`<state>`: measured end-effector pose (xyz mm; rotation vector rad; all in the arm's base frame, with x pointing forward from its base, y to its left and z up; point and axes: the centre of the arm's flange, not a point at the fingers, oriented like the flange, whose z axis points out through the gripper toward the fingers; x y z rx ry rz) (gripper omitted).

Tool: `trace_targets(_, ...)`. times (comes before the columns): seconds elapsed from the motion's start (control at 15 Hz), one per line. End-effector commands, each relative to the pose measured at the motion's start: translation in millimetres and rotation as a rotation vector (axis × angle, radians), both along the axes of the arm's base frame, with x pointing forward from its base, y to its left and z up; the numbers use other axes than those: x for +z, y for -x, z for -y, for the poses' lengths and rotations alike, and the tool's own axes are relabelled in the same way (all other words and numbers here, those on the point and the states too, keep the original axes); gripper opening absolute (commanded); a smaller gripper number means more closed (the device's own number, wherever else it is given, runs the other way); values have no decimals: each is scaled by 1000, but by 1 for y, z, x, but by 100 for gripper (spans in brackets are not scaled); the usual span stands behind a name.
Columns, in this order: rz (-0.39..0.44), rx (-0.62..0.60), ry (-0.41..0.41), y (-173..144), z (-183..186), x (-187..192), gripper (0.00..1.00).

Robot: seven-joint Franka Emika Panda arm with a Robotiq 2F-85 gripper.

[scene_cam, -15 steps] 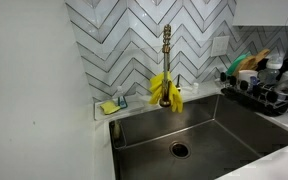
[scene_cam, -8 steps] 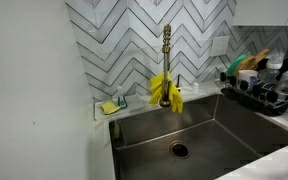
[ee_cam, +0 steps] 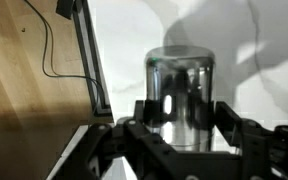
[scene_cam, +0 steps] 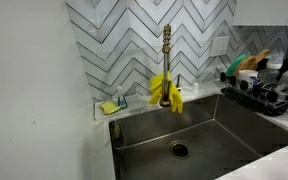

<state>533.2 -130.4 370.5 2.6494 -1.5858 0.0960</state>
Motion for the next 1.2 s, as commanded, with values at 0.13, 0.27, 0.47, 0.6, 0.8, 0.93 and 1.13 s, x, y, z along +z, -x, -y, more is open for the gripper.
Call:
trace_targets(0.13,36,-2,56,27,-12,-9,46)
trace_targets(0.27,50,2,58,28,-11,-9,92)
trace_targets(0.47,47,5,58,31,-9,-11,100)
trace_targets(0.6,42,7,54,34,-7,-13,100)
trace_targets(0.8,58,12,49,34,-6,-6,100)
trace_targets(0.93,72,16,49,34,-5,-1,100)
trace_targets(1.13,89,16,46,34,-4,7,100)
